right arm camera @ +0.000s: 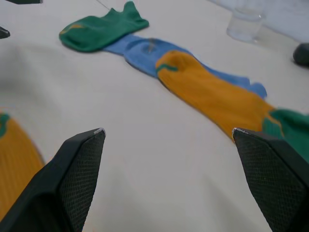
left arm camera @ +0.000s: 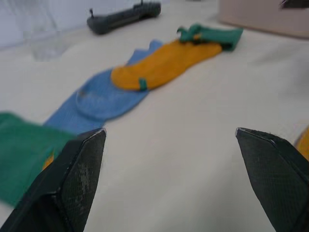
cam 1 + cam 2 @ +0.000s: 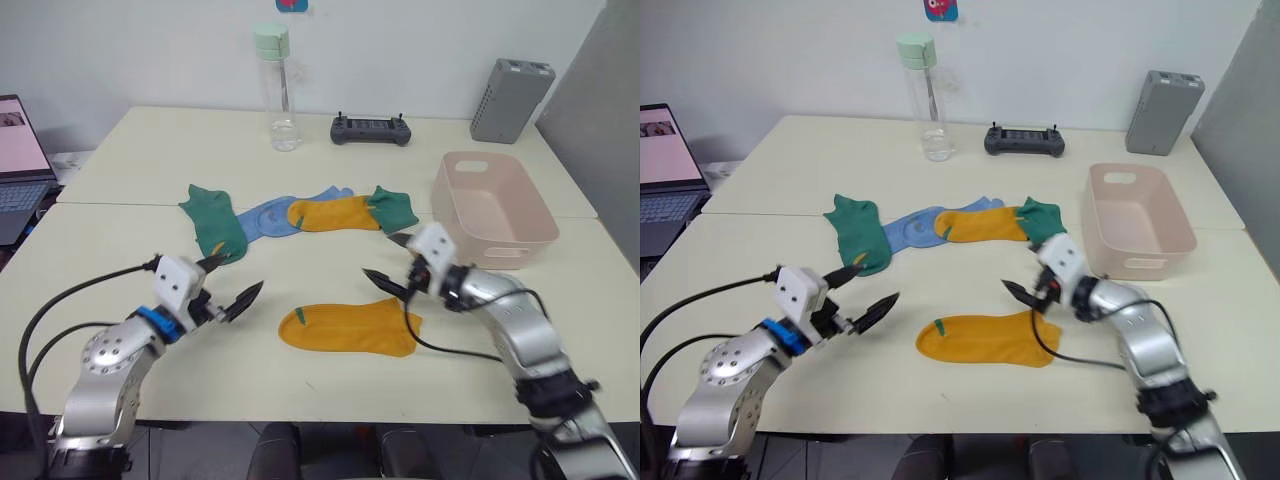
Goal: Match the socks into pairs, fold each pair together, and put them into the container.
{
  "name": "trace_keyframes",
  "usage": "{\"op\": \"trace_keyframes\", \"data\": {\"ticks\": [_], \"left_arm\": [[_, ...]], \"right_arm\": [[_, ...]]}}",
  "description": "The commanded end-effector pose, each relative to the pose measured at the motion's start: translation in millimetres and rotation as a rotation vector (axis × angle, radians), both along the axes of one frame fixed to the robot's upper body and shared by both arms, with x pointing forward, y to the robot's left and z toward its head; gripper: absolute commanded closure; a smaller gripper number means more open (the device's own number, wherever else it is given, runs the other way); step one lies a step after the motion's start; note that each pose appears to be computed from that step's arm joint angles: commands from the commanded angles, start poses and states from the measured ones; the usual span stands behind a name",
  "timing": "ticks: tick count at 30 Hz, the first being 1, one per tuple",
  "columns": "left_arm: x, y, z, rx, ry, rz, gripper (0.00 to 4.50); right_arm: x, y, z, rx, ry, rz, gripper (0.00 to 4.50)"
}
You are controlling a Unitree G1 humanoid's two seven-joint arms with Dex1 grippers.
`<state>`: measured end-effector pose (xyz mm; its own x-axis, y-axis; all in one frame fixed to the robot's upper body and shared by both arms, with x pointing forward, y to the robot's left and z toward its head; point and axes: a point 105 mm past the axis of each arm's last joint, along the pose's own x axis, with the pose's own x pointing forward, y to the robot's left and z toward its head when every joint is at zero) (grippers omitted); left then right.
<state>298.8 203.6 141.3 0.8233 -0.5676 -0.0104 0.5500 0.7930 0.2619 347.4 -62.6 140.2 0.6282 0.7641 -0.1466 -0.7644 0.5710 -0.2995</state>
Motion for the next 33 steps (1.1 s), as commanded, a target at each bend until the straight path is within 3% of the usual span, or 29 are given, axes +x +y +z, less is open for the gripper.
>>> {"op": "trace_keyframes", "data": {"ticks": [1, 8, 12, 19, 23, 27, 33], "left_arm": [[7.6, -6.1, 14.6, -0.052, -0.036, 0.011, 0.04], [13.9, -16.0, 13.6, -0.061, -0.054, 0.024, 0.04], [14.9, -22.1, 12.4, -0.062, -0.057, 0.034, 0.04], [35.7, -33.2, 13.0, -0.055, -0.066, 0.067, 0.04], [59.3, -38.9, 6.7, -0.016, -0.044, 0.08, 0.04], [101.5, -47.4, 8.3, -0.048, 0.002, 0.124, 0.04], [129.5, -57.7, 0.7, -0.041, 0.046, 0.15, 0.04]], "right_arm": [[28.7, 16.5, 4.4, -0.024, -0.05, -0.013, 0.0], [71.8, 58.4, 5.1, -0.046, -0.056, -0.019, 0.0], [81.4, 70.9, 1.6, -0.074, -0.038, -0.026, 0.0], [88.6, 59.2, 14.5, -0.004, -0.071, -0.059, 0.0], [85.4, 49.2, 13.0, -0.01, -0.093, -0.049, 0.0], [83.0, 43.6, 8.3, -0.003, -0.089, -0.067, 0.0], [78.7, 46.1, 8.0, 0.0, -0.091, -0.063, 0.0]]}}
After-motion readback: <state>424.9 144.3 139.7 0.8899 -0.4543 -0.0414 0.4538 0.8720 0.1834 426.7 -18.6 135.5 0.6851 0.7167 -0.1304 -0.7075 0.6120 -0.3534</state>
